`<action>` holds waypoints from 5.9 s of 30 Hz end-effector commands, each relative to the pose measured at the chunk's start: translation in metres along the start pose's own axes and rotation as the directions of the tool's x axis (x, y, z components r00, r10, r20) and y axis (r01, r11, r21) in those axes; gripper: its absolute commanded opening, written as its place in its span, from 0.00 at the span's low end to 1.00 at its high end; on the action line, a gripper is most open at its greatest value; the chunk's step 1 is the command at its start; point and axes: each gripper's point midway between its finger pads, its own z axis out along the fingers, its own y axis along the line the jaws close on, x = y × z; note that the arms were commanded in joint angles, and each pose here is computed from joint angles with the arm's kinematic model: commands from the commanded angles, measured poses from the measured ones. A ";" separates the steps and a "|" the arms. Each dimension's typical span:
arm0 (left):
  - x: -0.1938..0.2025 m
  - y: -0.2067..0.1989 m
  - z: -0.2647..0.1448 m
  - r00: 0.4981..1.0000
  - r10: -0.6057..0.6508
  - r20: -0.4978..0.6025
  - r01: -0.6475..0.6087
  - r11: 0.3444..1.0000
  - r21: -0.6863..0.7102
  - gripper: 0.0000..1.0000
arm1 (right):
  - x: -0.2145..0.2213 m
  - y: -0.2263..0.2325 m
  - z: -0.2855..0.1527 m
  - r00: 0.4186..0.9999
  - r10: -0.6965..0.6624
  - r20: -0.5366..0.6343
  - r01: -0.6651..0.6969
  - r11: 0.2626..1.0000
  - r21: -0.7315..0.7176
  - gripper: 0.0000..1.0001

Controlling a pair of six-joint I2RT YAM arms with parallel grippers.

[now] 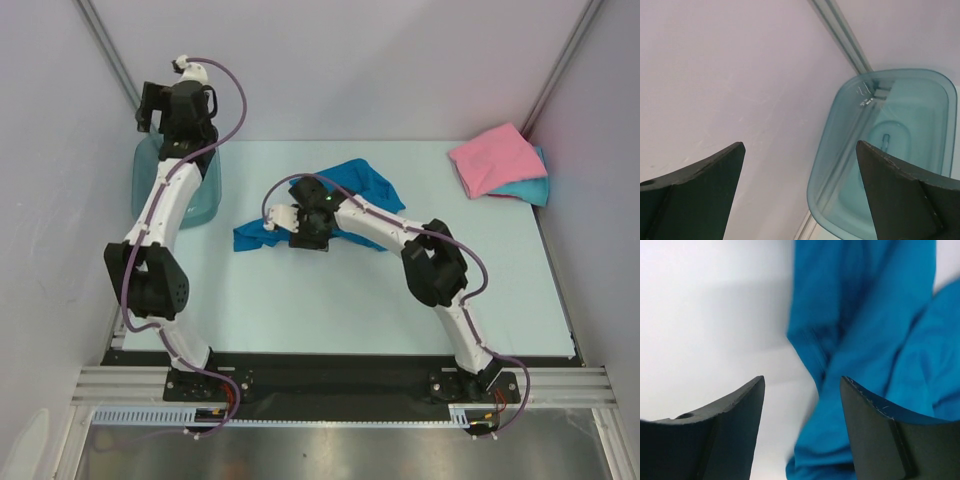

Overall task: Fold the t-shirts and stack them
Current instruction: Flatten the tshirt out

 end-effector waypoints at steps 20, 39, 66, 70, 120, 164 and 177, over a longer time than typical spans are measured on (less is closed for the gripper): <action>0.000 0.037 -0.030 0.991 -0.131 0.007 0.131 0.991 0.003 1.00 | -0.048 -0.012 0.071 0.984 -0.138 0.113 0.124 0.984 0.124 0.61; -0.009 0.001 -0.006 0.996 -0.085 0.017 0.084 0.993 0.079 1.00 | 0.032 -0.012 -0.043 0.997 -0.002 -0.075 -0.003 0.998 -0.070 0.00; -0.101 -0.202 -0.043 0.943 0.021 0.331 -0.198 0.836 0.511 1.00 | 0.323 0.053 -0.215 0.722 0.148 -0.676 -0.338 0.928 -0.158 0.00; -0.098 -0.245 -0.071 0.928 -0.025 0.371 -0.252 0.691 0.678 1.00 | 0.355 0.067 -0.218 0.677 0.208 -0.706 -0.413 0.902 -0.130 0.00; 0.101 -0.412 -0.265 0.905 0.201 0.375 -0.326 -0.241 0.914 0.95 | 0.208 -0.112 -0.212 0.905 0.324 -0.274 -0.202 0.897 0.394 0.70; 0.197 -0.376 -0.308 0.342 0.183 0.921 -0.810 -0.440 0.388 0.44 | 0.226 -0.135 -0.232 0.895 0.366 -0.254 -0.194 0.833 0.518 0.70; 0.172 -0.356 -0.257 0.374 0.350 0.859 -0.787 -0.370 0.493 0.00 | 0.235 -0.142 -0.239 0.889 0.385 -0.247 -0.203 0.816 0.541 0.70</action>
